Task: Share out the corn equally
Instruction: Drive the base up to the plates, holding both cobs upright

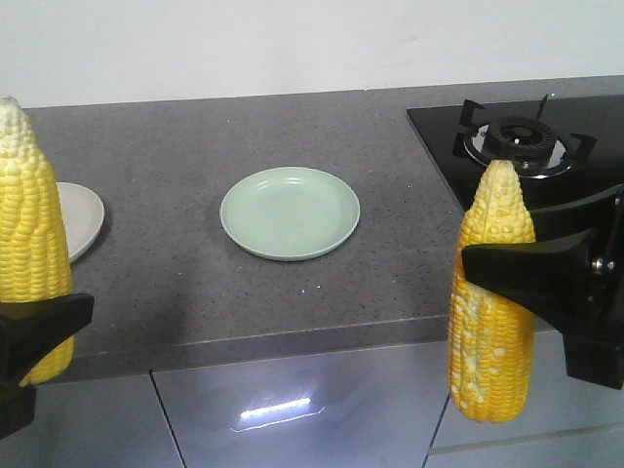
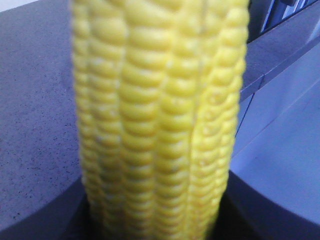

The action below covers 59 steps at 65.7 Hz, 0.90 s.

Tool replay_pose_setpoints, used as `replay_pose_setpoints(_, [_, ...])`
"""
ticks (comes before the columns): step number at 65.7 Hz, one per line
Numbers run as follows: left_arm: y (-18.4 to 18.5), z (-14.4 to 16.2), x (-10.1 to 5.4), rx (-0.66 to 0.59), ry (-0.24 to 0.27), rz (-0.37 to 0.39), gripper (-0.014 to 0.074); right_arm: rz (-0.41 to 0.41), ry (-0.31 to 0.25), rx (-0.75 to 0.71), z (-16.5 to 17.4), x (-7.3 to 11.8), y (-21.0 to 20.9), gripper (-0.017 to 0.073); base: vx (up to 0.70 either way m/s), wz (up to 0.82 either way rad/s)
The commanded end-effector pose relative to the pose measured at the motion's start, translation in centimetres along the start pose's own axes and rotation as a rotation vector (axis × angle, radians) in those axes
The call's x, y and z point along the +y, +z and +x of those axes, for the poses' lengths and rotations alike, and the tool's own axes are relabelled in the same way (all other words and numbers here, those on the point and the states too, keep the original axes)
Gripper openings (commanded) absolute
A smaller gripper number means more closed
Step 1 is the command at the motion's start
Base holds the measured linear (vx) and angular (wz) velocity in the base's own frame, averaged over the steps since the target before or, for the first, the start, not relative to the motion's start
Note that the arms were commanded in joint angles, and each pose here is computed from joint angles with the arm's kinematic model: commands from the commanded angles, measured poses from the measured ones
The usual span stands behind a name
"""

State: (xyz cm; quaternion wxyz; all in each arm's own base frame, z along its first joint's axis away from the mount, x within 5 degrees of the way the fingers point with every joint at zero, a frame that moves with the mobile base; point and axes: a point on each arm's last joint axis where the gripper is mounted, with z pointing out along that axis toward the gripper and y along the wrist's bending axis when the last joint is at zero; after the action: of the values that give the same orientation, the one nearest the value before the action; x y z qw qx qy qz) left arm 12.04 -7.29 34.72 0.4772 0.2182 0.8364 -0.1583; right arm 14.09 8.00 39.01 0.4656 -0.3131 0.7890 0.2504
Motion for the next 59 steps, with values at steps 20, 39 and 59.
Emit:
replay_pose_setpoints(20, [-0.61, -1.39, -0.10, -0.102, -0.002, 0.004, 0.0286, 0.016, -0.004, -0.080, -1.14, 0.20, -0.69, 0.0227, 0.06, 0.05])
replay_pose_setpoints(39, [-0.61, -1.39, -0.10, -0.102, -0.002, 0.004, 0.0286, 0.016, -0.004, -0.080, -1.14, 0.20, -0.69, 0.0227, 0.05, 0.05])
replay_pose_setpoints(59, [-0.61, -1.39, -0.10, -0.102, -0.002, 0.004, 0.0286, 0.016, -0.004, -0.080, -1.14, 0.20, -0.69, 0.0227, 0.05, 0.06])
